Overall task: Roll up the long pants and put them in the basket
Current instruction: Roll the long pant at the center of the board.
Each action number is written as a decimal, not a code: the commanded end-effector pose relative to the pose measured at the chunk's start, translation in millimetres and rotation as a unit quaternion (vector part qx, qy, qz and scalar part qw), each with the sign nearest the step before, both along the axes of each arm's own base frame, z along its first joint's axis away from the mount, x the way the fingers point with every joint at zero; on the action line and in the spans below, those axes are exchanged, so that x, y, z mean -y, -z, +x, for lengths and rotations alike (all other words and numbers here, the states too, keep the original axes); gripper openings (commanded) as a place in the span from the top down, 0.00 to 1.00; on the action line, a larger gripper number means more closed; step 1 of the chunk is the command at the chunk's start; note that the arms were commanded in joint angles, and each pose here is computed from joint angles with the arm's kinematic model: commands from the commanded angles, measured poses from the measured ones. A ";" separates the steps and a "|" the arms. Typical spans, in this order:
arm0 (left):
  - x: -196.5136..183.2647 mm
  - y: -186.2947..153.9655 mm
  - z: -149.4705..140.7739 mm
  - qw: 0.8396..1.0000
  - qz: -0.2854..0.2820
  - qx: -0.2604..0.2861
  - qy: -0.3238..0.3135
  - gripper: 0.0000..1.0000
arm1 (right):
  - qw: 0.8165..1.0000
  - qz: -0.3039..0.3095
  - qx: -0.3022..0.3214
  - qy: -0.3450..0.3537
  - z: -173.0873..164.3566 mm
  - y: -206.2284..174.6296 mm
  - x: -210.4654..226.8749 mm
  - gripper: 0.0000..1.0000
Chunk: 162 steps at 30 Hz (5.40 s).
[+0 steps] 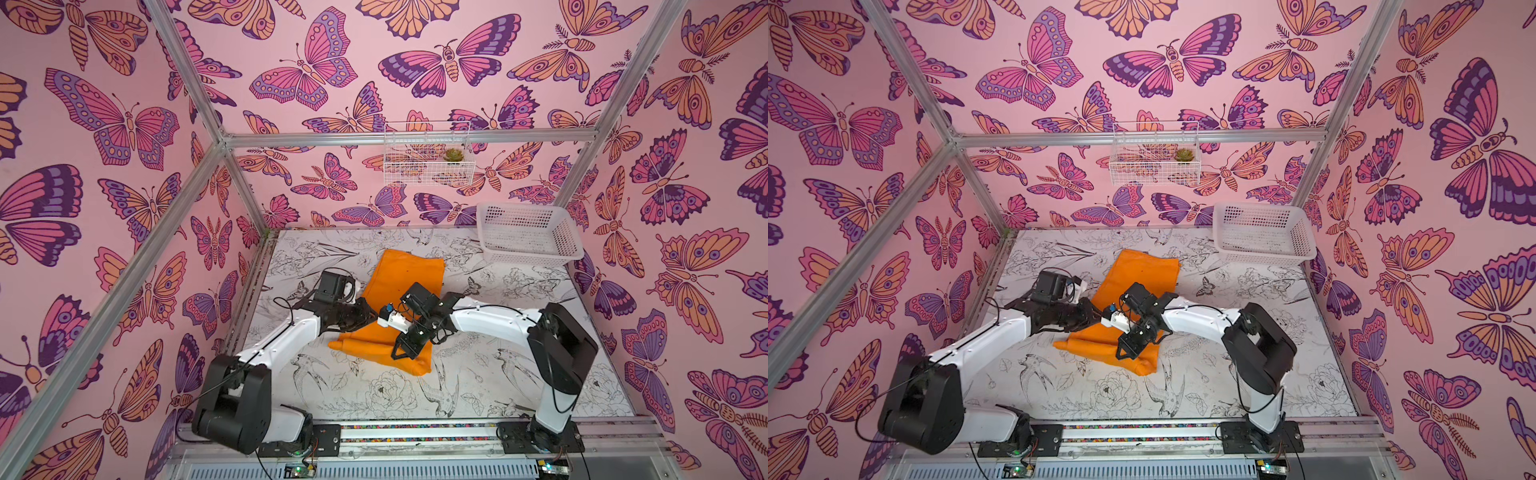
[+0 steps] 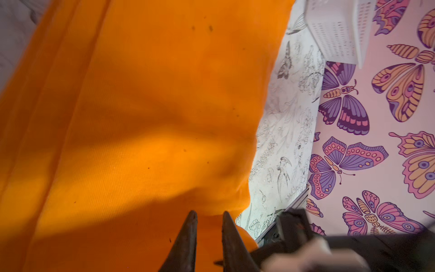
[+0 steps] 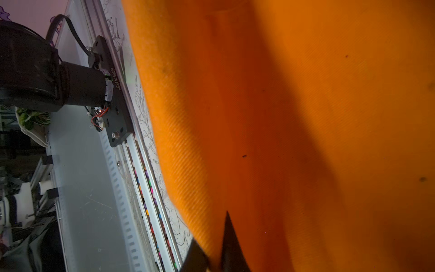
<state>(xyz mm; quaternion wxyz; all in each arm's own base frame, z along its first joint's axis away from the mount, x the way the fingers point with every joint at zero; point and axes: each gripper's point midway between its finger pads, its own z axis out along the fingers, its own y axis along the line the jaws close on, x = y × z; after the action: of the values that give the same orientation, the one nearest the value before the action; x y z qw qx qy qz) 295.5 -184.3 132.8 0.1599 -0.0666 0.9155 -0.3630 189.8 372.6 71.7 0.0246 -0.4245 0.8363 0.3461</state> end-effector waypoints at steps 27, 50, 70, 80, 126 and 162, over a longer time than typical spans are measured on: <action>-5.9 71.1 -41.5 0.995 0.083 -0.048 0.013 0.79 | 0.992 -0.080 -0.034 0.090 48.6 37.4 25.1 0.99; -0.8 115.8 -14.8 0.988 0.126 -0.081 0.031 0.82 | 0.913 -0.109 0.394 0.000 15.4 -74.7 47.0 0.55; -1.9 117.5 -15.0 0.990 0.102 -0.087 0.039 0.82 | 0.803 -0.268 0.519 -0.118 2.8 34.5 24.0 0.39; -6.9 117.1 -21.3 0.991 0.096 -0.088 0.040 0.82 | 0.764 -0.308 0.555 -0.115 25.9 75.4 18.8 0.35; -19.1 -1.3 -38.7 0.995 0.093 0.012 0.027 0.77 | 0.990 0.072 -0.072 0.100 55.1 -14.4 -6.6 0.98; 13.3 66.6 7.5 0.990 0.121 -0.043 0.059 0.80 | 0.978 -0.058 -0.061 0.192 96.0 48.3 46.3 0.99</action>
<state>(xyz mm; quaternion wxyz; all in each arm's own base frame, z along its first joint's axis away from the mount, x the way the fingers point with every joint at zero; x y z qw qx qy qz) 299.8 -197.6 76.0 0.1092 -0.0149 0.9577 -0.2659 270.7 346.9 46.3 0.0113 -0.2543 0.8957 0.3645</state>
